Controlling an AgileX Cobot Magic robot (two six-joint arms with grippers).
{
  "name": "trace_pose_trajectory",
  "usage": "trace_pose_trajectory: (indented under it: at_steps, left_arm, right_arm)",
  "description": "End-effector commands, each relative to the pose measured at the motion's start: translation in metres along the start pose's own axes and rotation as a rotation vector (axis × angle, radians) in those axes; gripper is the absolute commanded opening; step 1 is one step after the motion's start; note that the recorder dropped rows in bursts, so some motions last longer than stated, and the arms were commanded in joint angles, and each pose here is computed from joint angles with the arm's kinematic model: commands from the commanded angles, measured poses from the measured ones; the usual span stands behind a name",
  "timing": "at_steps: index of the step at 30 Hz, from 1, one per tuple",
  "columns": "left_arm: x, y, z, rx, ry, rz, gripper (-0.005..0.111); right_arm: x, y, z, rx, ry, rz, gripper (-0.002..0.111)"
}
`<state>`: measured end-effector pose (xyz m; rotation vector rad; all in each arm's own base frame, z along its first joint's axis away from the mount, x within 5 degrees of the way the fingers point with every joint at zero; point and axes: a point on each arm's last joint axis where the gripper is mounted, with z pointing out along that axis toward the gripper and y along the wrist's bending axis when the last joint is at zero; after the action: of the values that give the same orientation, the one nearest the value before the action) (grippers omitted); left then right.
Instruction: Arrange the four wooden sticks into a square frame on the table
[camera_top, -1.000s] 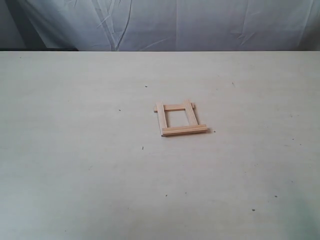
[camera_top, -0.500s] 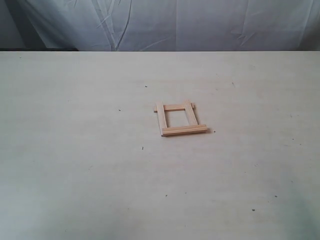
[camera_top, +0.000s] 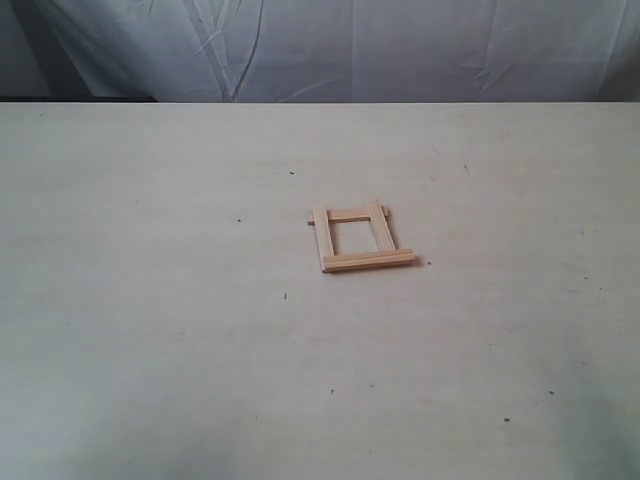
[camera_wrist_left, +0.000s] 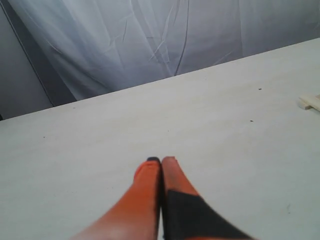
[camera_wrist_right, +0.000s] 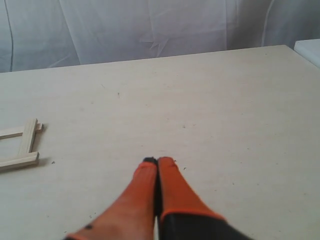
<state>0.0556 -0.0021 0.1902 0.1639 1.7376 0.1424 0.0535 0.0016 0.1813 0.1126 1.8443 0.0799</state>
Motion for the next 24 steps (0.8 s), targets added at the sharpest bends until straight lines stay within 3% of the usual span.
trace_pose_trajectory:
  at_steps: [1,8,24]
  left_arm:
    - [0.0004,-0.0001,-0.0003,0.0,-0.003,-0.119,0.0]
    - [0.0012,0.0028,-0.0003,-0.033,0.002,-0.276,0.0]
    - [-0.0006,0.0039,-0.0004,-0.042,-0.019,-0.263,0.0]
  right_arm:
    - [0.0005,-0.0004,-0.0002,0.006,-0.004,0.003,-0.001]
    - [0.0005,-0.0004,-0.0002,0.006,-0.004,0.003,-0.001]
    - [0.0005,-0.0004,-0.0002,0.006,-0.004,0.003,-0.001]
